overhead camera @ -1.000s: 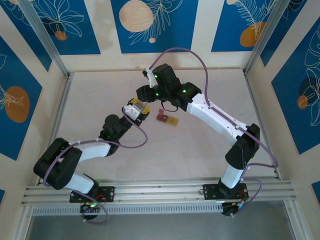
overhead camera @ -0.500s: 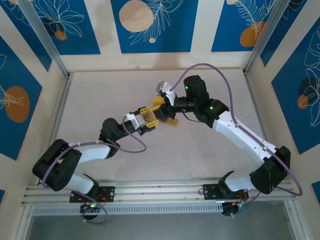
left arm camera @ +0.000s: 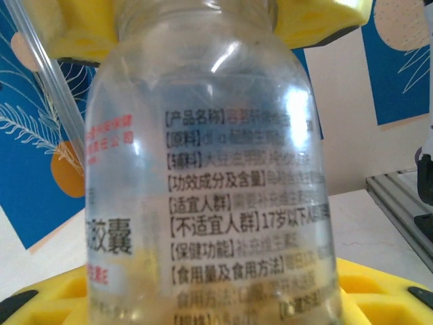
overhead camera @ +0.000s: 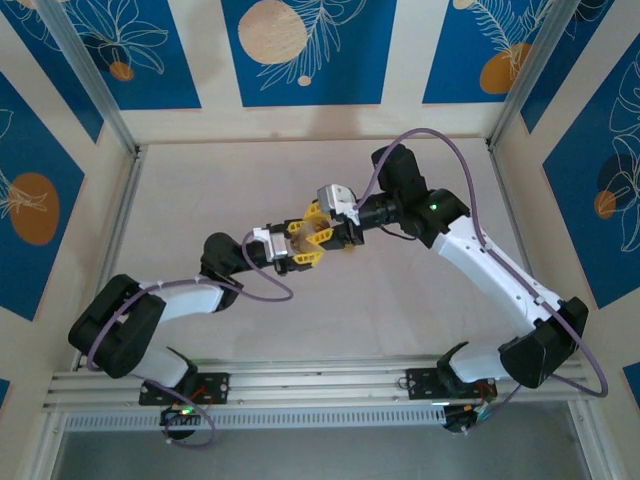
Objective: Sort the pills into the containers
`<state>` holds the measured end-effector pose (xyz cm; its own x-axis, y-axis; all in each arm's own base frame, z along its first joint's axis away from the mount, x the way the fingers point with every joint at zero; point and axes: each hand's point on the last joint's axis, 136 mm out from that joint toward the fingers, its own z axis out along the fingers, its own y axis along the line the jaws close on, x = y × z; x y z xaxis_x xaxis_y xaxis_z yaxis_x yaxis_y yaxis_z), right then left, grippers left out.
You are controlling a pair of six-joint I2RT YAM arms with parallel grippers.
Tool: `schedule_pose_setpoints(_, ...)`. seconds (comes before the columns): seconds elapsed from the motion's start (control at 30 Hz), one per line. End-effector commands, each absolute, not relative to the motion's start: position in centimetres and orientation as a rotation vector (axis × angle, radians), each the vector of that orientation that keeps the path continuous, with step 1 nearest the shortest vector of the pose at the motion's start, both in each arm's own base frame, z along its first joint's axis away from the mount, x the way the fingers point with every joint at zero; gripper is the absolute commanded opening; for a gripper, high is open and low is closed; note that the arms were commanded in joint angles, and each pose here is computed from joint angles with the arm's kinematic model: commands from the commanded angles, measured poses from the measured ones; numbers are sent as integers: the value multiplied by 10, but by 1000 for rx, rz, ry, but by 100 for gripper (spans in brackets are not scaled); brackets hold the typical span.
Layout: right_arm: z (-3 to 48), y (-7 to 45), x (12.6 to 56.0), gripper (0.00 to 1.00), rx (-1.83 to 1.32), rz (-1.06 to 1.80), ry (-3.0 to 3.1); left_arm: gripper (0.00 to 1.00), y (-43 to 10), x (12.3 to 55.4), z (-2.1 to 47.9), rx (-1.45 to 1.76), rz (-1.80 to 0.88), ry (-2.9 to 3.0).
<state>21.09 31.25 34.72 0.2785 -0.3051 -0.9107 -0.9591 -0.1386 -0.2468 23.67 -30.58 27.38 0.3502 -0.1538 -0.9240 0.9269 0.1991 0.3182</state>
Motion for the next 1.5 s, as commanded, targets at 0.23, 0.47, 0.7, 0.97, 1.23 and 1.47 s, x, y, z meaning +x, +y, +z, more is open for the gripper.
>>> schedule_pose_setpoints(0.23, 369, 293, 181, 25, -1698, 1053, 1051, 0, -302, 241, 279, 1090, -953, 912)
schedule_pose_setpoints(0.47, 376, 289, 186, 24, -1688, 1045, 1036, 0, -305, 240, 279, 1106, -983, 912)
schedule_pose_setpoints(0.7, 383, 285, 223, 19, -1522, 914, 1175, 0, -301, 257, 275, 1044, -901, 980)
schedule_pose_setpoints(0.97, 393, 264, 261, 8, -1184, 718, 1384, 0, -298, 268, 270, 997, -868, 1040)
schedule_pose_setpoints(1.23, 387, 241, 284, 0, -950, 631, 1524, 0, -294, 276, 264, 942, -853, 1104)
schedule_pose_setpoints(1.47, 357, 221, 301, 0, -719, 605, 1634, 0, -288, 287, 245, 892, -814, 1231)
